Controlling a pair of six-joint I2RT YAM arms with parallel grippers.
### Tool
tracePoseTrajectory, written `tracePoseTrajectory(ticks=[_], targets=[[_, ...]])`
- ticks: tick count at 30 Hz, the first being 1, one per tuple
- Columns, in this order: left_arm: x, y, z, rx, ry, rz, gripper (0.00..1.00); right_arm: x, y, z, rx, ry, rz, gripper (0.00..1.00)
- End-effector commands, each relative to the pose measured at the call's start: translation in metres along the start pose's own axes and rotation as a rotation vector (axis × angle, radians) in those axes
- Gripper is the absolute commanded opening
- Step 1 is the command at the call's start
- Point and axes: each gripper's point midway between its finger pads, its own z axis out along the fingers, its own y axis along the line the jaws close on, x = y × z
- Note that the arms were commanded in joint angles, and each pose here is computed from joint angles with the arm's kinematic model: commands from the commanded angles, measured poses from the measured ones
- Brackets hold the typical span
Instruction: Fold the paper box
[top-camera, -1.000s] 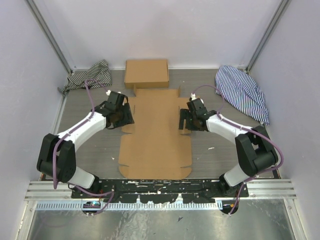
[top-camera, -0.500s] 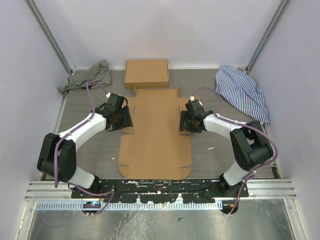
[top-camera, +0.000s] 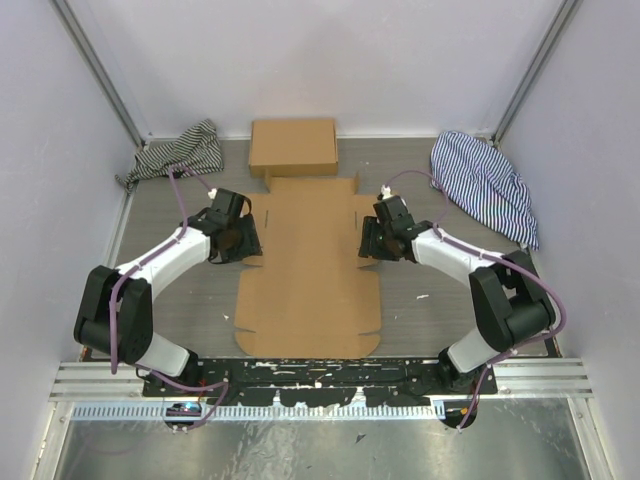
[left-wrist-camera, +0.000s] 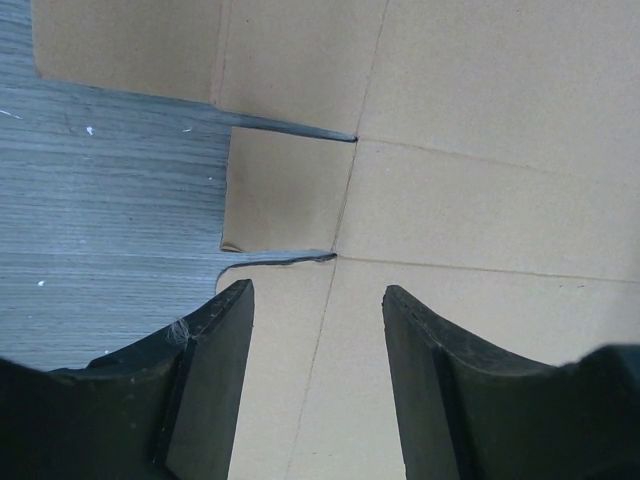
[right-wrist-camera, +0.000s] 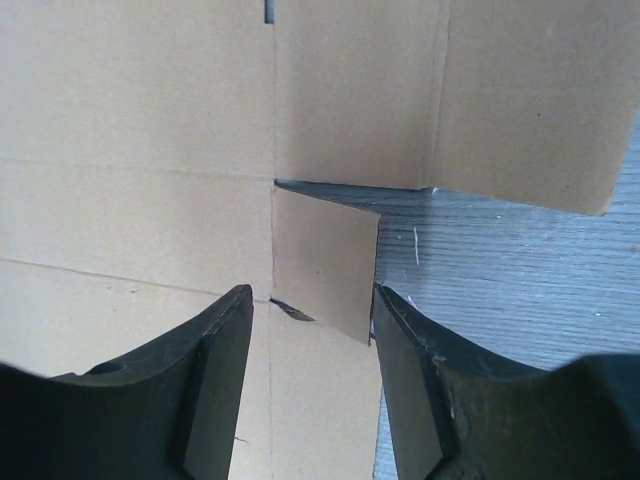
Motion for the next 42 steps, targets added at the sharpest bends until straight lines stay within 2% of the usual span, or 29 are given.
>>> tracePoseTrajectory(ticks=[1, 13, 23, 30, 38, 42], targets=[[-0.001, 0.0, -0.003, 0.012, -0.009, 0.007, 0.61, -0.031, 0.02, -0.021, -0.07, -0.094, 0.0, 0.57], [-0.007, 0.014, -0.011, -0.017, -0.032, 0.006, 0.61, -0.024, 0.04, -0.004, -0.106, -0.053, -0.02, 0.53], [-0.009, 0.032, 0.007, -0.035, -0.01, -0.022, 0.61, -0.021, 0.037, 0.003, -0.054, -0.03, -0.036, 0.21], [-0.002, 0.033, 0.032, -0.022, 0.04, -0.042, 0.6, -0.018, 0.035, 0.005, -0.046, -0.017, -0.042, 0.04], [-0.005, 0.026, 0.044, 0.009, 0.04, -0.045, 0.56, -0.019, 0.035, 0.004, -0.045, -0.017, -0.053, 0.01], [0.0, 0.02, 0.049, 0.048, 0.062, -0.045, 0.43, -0.018, 0.034, 0.004, -0.042, -0.017, -0.056, 0.01]])
